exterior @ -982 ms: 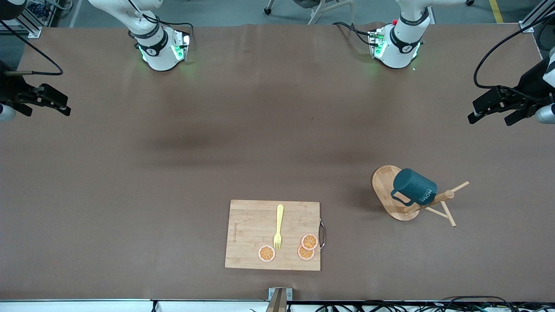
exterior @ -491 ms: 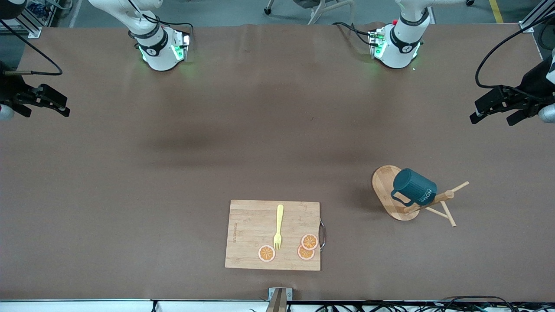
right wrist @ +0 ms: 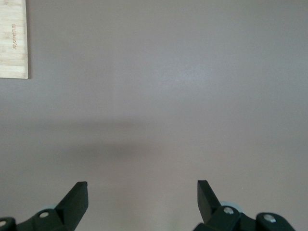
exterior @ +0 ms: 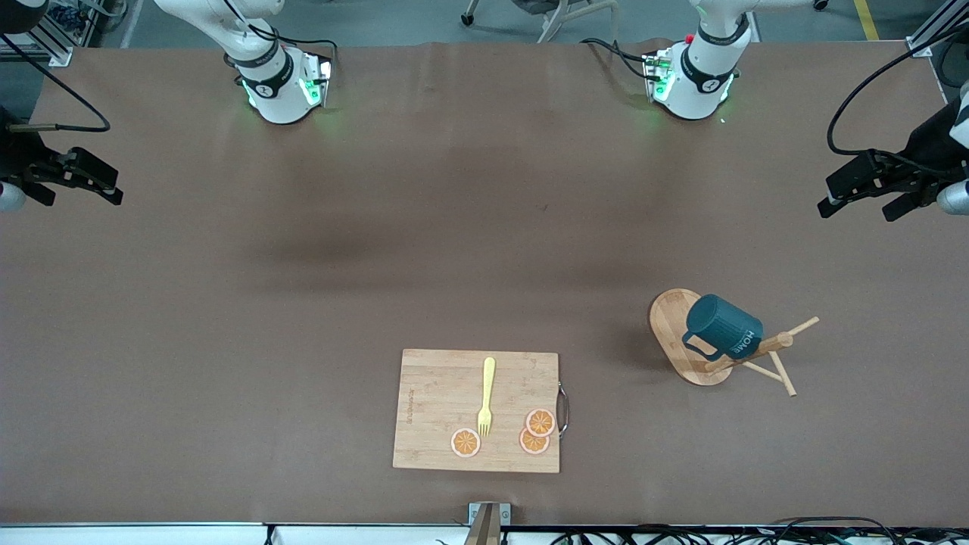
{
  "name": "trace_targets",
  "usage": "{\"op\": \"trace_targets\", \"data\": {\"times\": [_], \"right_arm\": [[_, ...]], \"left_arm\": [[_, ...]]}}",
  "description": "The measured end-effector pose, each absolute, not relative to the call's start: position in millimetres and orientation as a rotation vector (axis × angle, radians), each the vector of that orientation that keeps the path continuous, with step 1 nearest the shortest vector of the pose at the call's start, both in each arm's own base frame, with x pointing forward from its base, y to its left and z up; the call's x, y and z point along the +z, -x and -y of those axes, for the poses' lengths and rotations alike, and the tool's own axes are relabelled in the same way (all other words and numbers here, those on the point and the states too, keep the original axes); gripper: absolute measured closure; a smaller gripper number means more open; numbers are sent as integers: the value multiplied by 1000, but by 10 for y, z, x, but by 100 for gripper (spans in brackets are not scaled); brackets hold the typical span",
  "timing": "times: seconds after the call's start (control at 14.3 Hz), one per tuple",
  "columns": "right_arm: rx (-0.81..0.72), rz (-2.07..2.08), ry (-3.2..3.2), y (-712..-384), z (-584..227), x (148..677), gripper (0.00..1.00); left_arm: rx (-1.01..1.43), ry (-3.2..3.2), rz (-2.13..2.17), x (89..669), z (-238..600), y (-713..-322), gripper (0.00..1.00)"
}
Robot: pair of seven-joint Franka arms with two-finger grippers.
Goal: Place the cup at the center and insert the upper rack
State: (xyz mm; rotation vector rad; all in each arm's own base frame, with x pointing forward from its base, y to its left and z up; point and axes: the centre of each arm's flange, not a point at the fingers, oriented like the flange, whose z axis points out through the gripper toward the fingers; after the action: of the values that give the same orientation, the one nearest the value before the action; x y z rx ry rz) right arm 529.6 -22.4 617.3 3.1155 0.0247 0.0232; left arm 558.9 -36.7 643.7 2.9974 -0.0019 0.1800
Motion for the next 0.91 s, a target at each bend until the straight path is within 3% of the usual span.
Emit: {"op": "trace_targets", "data": {"times": [0.91], "right_arm": [[61, -28, -3114, -5309, 213, 6210, 0]], "left_arm": [[225, -3026, 36, 6456, 454, -5612, 0]]}}
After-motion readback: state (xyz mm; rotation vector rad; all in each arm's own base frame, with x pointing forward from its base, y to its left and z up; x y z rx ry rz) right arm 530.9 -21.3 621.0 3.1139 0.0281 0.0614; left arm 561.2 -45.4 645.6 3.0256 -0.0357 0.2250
